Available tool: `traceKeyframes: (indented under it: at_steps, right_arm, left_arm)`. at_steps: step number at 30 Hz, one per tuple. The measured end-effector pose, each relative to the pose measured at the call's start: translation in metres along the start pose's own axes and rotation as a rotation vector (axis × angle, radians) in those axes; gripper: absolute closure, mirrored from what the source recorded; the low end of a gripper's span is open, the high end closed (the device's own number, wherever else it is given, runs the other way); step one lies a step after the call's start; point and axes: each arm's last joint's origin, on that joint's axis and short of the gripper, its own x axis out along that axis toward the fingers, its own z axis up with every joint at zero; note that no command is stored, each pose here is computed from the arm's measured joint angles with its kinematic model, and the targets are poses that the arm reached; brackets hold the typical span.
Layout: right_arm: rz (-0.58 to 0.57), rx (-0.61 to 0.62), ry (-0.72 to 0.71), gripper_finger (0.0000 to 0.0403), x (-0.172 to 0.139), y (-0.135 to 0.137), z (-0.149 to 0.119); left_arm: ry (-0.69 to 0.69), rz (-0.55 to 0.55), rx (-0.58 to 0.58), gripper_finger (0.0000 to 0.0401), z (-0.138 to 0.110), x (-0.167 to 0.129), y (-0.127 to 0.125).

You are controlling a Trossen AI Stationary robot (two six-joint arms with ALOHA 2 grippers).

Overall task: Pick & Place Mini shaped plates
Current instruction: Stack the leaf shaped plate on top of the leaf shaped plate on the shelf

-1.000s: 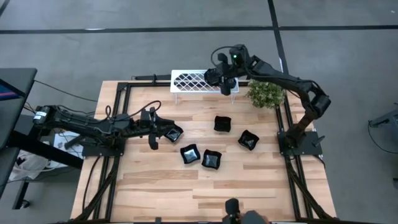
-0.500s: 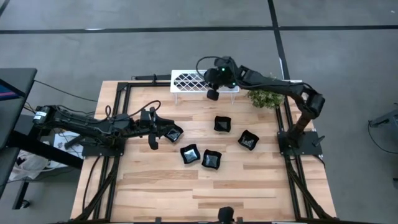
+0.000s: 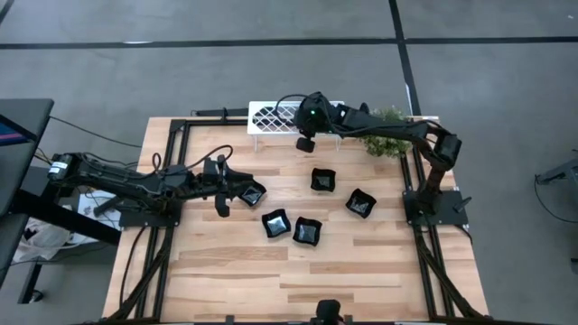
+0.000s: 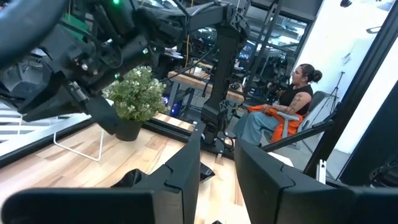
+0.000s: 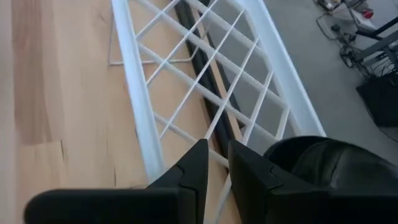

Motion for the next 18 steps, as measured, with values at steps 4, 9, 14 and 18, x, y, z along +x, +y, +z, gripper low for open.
traceKeyframes:
  at_steps: [4, 9, 14, 18]
  right_arm:
    - [-0.006, 0.002, -0.016, 0.0345, -0.006, -0.002, 0.003]
    - [-0.010, -0.002, -0.052, 0.0345, -0.020, -0.001, 0.010]
    - [-0.032, -0.006, -0.125, 0.0345, -0.045, -0.001, 0.022]
    - [-0.218, 0.050, -0.122, 0.0345, -0.067, -0.013, 0.027]
  left_arm:
    - [-0.006, -0.001, -0.002, 0.0299, 0.001, 0.000, 0.000]
    - [-0.010, -0.002, -0.003, 0.0299, 0.001, 0.000, 0.000]
    - [-0.012, -0.003, -0.004, 0.0299, 0.001, 0.000, 0.000]
    - [-0.013, -0.003, -0.004, 0.0299, 0.001, 0.000, 0.000]
